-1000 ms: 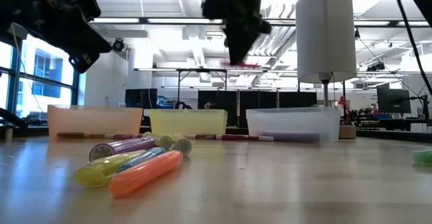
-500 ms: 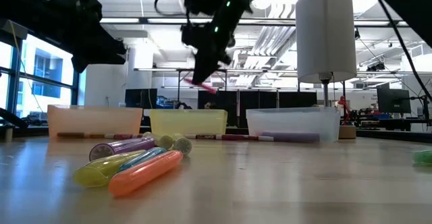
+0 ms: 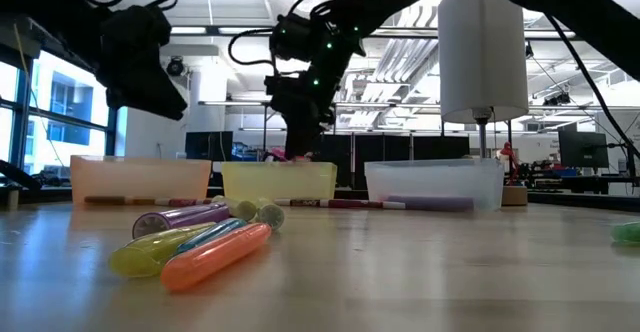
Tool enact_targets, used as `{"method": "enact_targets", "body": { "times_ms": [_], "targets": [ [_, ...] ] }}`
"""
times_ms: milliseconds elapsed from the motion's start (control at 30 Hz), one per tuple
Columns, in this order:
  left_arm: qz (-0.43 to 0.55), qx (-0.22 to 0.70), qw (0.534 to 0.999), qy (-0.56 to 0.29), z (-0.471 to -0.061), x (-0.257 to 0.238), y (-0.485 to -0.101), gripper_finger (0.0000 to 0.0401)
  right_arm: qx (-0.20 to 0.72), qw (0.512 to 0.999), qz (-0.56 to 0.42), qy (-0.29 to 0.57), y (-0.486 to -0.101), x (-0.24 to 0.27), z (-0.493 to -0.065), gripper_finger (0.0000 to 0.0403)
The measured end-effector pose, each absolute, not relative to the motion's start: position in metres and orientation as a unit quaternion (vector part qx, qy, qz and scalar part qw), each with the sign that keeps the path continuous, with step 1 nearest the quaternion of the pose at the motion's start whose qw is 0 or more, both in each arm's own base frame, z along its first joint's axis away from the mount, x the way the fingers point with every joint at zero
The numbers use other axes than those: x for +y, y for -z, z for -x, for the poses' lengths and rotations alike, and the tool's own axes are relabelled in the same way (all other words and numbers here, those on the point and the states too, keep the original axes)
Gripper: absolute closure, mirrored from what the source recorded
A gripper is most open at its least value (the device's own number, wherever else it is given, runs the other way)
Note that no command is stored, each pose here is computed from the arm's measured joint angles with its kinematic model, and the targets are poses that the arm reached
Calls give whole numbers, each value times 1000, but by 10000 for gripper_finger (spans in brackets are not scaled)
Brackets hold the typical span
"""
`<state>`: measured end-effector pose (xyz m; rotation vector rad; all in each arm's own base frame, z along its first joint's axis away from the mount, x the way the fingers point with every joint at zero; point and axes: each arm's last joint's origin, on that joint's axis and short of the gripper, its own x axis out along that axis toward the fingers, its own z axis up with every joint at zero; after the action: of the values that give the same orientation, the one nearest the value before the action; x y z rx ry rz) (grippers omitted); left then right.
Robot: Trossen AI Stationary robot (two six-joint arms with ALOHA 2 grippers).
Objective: Pick & Place Markers
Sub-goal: Put the pink pen into the yellow bin, then put the pink marker pen into the orange bin
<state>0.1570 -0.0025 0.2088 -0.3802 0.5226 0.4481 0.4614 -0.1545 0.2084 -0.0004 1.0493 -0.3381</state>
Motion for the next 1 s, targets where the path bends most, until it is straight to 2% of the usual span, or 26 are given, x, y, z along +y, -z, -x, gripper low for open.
{"method": "enact_targets", "body": {
  "times_ms": [167,333,467,700,1000],
  "targets": [
    [161,328,902,-231,-167,-4,-217,247,497,853,-8,157,-208,-156,-461,289],
    [130,388,881,-238,-183,-5,-229,247,504,848,-41,157,-214,-154,-456,291],
    [65,435,871,-218,-200,-6,-238,247,527,834,-94,136,-228,-144,-443,304],
    [-63,506,846,-158,-224,-6,-241,247,580,802,-97,104,-247,-105,-428,339],
    [-77,546,831,-68,-228,24,-233,247,564,816,-62,106,-278,-34,-425,384]
  ]
}}
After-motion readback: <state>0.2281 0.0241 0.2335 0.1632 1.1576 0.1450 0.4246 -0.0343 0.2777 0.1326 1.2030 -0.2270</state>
